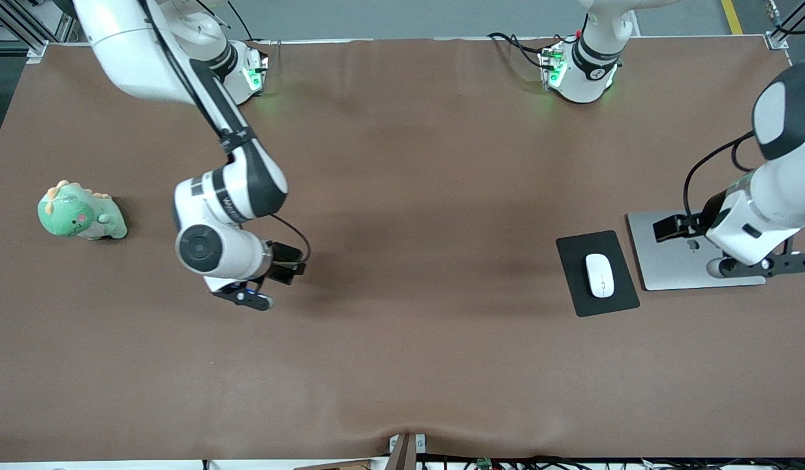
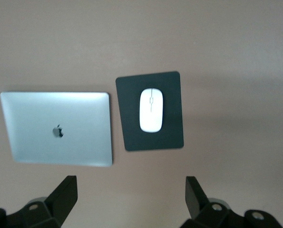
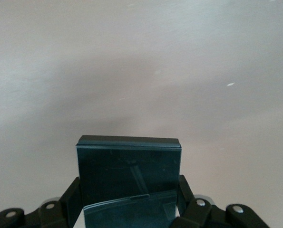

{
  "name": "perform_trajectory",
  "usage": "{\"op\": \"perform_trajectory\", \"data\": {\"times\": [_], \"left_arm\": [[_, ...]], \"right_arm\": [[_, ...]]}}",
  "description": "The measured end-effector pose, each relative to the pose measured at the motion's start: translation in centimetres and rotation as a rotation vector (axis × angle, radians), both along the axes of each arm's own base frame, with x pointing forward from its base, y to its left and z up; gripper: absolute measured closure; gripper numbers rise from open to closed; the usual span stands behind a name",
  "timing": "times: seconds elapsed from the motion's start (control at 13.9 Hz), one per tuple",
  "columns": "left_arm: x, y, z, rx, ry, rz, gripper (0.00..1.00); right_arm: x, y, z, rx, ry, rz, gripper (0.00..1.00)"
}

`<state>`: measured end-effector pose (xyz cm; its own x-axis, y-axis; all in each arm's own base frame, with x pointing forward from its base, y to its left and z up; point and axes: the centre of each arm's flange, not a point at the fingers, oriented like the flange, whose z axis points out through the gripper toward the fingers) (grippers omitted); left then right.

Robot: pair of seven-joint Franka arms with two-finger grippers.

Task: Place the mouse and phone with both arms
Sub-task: 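Open the left gripper and withdraw while the right gripper carries the phone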

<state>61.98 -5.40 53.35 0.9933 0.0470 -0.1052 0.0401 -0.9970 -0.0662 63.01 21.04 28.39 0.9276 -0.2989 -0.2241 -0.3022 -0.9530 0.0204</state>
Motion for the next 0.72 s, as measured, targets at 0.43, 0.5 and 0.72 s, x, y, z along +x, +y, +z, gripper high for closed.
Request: {"op": "perform_trajectory", "data": {"times": [0.43,0.5,0.72], "left_arm": [[-3.6,-0.1,7.3,0.019,-0.044,0.006,0.00],[-4.1,-0.1,8.2,0.021,-0.057,0.002,0.00],[-5.0,0.0,10.0,0.021,-0.088,-0.039,0.00]], "right_arm": [[-1.1,-11.7,-3.1,0.046,-0.018,0.090,0.20],[-1.5,-13.4,-3.5,0.052,-0.023,0.105,0.20],[-3.6,-17.8,-3.9,0.049,-0.011,0.145,0.20]]}}
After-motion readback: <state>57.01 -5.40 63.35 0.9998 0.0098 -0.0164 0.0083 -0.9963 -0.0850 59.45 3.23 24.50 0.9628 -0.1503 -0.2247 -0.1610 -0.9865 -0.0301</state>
